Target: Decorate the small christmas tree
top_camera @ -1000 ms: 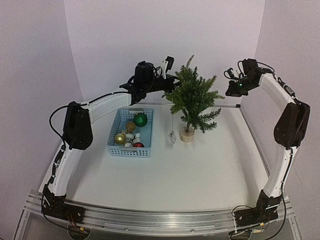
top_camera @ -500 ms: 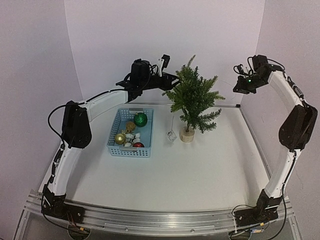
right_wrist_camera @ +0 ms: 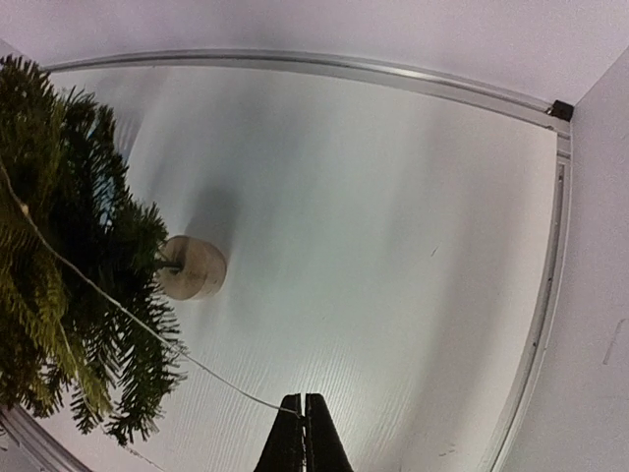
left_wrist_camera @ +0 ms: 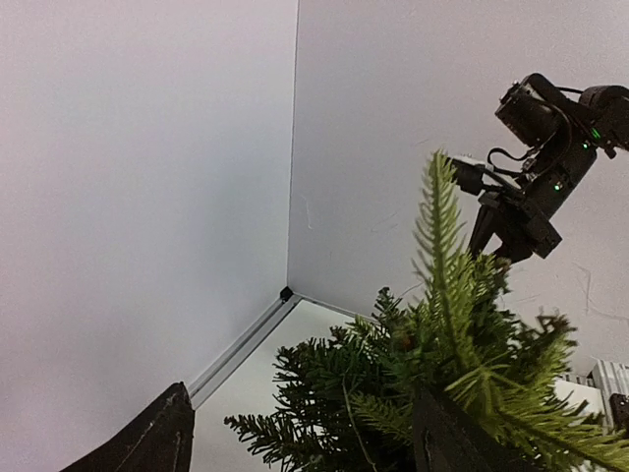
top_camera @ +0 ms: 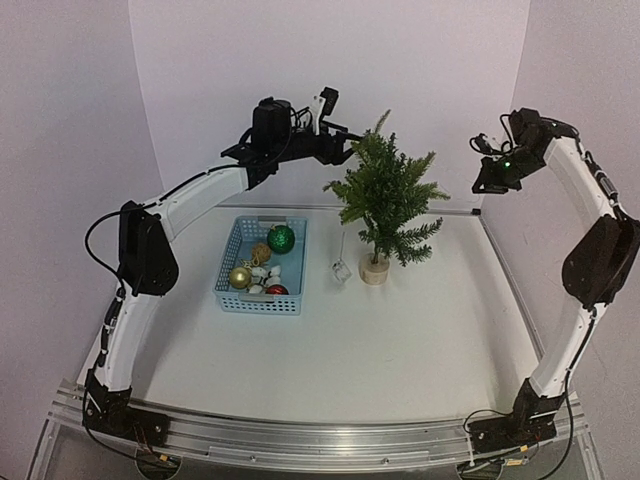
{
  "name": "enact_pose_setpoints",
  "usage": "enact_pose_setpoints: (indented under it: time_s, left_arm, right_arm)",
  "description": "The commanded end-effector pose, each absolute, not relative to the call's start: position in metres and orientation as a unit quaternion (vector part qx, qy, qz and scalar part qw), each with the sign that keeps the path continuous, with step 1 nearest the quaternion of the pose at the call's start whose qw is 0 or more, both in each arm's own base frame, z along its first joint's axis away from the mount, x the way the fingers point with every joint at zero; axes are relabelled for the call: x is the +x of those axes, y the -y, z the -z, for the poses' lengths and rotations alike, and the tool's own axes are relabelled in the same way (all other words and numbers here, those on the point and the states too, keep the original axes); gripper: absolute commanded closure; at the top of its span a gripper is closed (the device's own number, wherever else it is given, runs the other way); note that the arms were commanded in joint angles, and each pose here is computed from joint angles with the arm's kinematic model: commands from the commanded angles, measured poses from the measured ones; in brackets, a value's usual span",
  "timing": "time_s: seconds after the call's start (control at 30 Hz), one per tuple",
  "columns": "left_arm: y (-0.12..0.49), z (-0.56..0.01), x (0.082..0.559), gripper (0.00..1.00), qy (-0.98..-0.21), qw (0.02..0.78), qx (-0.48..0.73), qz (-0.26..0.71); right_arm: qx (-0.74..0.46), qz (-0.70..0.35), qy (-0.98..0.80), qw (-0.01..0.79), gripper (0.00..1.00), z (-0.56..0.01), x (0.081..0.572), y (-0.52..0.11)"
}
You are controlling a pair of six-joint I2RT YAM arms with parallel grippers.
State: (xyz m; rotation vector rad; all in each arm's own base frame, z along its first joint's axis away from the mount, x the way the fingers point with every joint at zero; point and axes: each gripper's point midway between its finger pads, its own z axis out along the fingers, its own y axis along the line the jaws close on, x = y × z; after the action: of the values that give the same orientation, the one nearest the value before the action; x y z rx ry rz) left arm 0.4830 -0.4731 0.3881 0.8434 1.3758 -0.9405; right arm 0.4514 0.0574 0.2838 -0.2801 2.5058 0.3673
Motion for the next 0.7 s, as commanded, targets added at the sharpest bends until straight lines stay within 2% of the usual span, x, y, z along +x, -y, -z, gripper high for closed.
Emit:
enact_pose_setpoints:
  time_s: [0.0,0.17,0.33,0.43,0.53,0.67]
  left_arm:
    - [0.441,-0.508,0.430,0.22,-0.477,0.677,0.406,0.386]
    - [0.442,-0.523,0.397,0.20,-0.438,0.662,0.452,0.406]
    - [0.467,-0.511,0.352,0.26,-0.411,0.641,0.524,0.384]
    - [0.488,-0.495,0.316,0.26,-0.386,0.620,0.571,0.374]
    - [0.516,-0.469,0.290,0.22,-0.368,0.603,0.607,0.364]
    - [0.548,-0.441,0.277,0.15,-0.362,0.599,0.610,0.371]
  right_arm:
    - [-0.145,-0.187,-0.925,0.299,1.00,-0.311,0.415,-0.077]
    - [-0.153,-0.281,-0.893,0.318,1.00,-0.343,0.418,-0.106]
    - [-0.136,-0.364,-0.863,0.323,1.00,-0.375,0.427,-0.126]
    - [-0.106,-0.395,-0.861,0.303,1.00,-0.375,0.428,-0.131]
    - [-0.080,-0.396,-0.870,0.282,1.00,-0.363,0.425,-0.129]
    - [-0.077,-0.417,-0.868,0.259,1.00,-0.354,0.414,-0.134]
